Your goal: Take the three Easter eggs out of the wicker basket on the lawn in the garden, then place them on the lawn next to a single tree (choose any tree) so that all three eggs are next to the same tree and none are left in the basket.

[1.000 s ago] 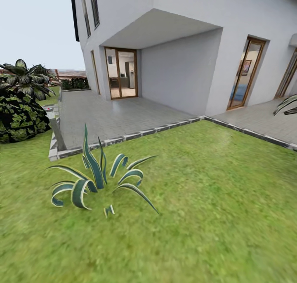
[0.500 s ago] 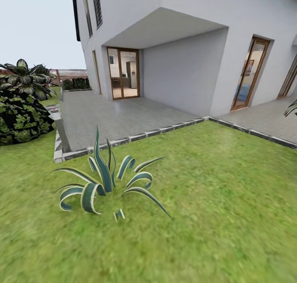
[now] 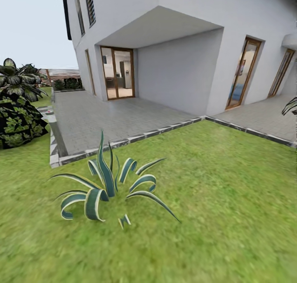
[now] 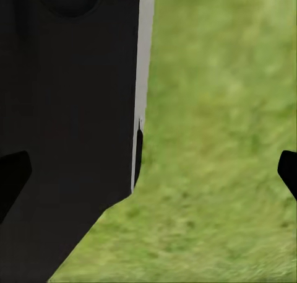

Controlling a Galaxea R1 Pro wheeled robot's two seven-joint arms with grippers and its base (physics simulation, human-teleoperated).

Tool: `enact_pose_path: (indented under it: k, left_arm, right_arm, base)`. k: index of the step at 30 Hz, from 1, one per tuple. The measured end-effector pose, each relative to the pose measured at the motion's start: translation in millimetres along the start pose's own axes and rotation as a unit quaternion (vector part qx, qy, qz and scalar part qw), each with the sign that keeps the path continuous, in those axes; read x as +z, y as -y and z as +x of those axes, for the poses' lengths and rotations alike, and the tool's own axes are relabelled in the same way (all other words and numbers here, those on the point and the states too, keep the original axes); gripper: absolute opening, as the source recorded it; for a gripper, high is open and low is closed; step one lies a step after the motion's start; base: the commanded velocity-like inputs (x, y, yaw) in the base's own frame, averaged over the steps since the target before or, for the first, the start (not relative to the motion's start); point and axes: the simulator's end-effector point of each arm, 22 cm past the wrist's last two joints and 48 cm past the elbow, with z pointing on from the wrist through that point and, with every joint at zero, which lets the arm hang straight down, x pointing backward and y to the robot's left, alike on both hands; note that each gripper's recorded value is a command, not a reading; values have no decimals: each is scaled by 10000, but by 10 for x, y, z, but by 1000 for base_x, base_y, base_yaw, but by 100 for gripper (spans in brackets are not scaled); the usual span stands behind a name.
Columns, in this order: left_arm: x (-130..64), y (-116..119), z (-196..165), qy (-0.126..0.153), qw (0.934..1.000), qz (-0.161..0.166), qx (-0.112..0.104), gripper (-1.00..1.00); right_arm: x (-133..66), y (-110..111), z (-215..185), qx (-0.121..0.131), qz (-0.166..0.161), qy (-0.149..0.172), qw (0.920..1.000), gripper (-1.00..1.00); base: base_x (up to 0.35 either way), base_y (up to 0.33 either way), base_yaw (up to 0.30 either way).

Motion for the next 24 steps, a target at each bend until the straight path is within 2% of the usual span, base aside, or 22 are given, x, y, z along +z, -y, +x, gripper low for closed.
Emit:
enact_pose_path:
  k: [24]
  left_arm:
    - [0,0,1,-1,10000,0,-1,100]
  right_arm:
    - [0,-7,1,-15,1,-7,10000,100]
  base:
    - [130,333,-2]
